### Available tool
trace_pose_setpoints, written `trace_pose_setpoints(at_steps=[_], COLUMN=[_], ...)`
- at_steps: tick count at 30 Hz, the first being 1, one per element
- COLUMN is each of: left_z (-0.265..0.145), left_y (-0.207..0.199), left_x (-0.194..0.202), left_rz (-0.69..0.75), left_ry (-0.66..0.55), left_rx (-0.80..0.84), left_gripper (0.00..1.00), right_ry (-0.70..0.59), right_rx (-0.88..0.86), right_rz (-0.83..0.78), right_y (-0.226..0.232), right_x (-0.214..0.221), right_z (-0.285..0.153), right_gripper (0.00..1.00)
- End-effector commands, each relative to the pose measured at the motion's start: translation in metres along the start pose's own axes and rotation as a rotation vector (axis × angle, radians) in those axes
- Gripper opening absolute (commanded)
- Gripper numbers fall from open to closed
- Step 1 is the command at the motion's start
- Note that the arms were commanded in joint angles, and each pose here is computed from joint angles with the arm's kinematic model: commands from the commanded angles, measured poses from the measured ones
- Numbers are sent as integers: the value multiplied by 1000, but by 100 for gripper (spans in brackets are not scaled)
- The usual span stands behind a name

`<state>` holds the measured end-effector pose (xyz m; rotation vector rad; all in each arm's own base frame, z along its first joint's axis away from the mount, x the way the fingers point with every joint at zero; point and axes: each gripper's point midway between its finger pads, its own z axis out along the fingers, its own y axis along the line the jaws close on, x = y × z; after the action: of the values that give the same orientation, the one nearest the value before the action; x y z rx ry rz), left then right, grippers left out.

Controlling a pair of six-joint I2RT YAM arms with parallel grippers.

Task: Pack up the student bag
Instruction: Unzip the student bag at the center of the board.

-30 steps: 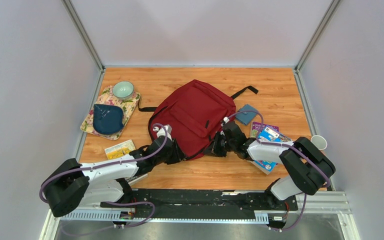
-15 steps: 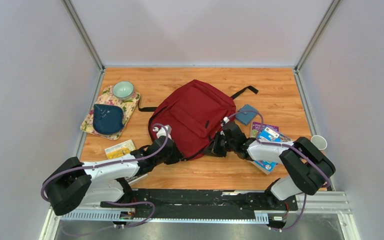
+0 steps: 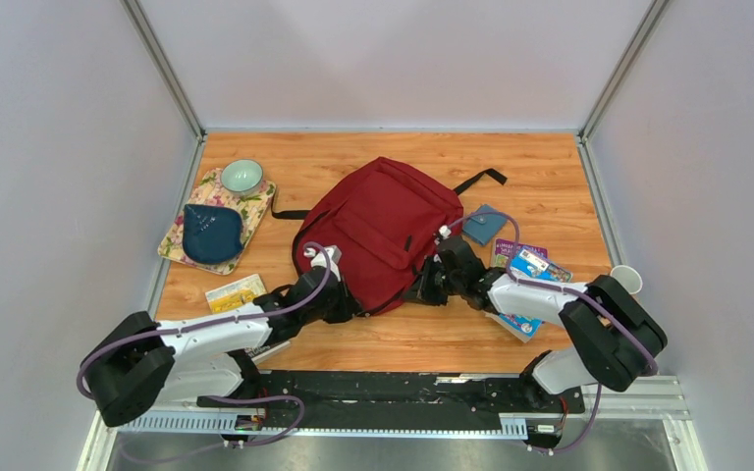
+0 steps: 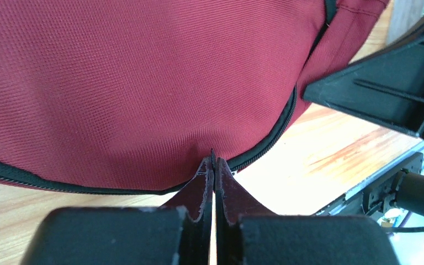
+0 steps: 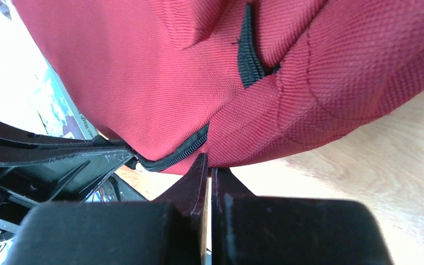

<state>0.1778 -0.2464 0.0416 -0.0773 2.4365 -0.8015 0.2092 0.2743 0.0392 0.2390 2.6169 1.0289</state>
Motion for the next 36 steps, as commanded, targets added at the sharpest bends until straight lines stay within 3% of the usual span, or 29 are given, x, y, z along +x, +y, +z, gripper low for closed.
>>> trace_pose_setpoints(at_steps=[1, 12, 18, 24, 27, 28, 29, 31, 33, 36], left_z=[-15, -36, -39, -37, -36, -35, -35, -31, -28, -25], left_y=[-7, 34, 30, 4, -11, -15, -21, -24, -30, -39], left_x=[-10, -2, 4, 7, 5, 4, 0, 1, -2, -3], left_rz=[76, 147, 191, 234, 223, 218, 207, 198, 191, 192], left_ry=[-42, -75, -45, 10, 19, 20, 7, 14, 8, 17], left_rx=[50, -45, -7, 92, 137, 148, 164, 170, 185, 213], left_gripper=[0, 0, 0, 0, 0, 0, 0, 0, 0, 0], right_ry=[-137, -234, -281, -236, -193, -196, -180, -196, -180, -145], right_rx=[-4, 64, 72, 56, 89, 91, 105, 108, 127, 19], right_rz=[-85, -112, -101, -108, -102, -99, -84, -70, -23, 60], right_y=[20, 7, 6, 14, 5, 3, -6, -10, -23, -15], right_x=[-43, -97, -133, -152, -141, -138, -128, -121, -102, -69], right_z=[-18, -40, -48, -46, -48, -54, -54, -67, -71, -74], right_gripper=[0, 0, 0, 0, 19, 40, 52, 65, 69, 70])
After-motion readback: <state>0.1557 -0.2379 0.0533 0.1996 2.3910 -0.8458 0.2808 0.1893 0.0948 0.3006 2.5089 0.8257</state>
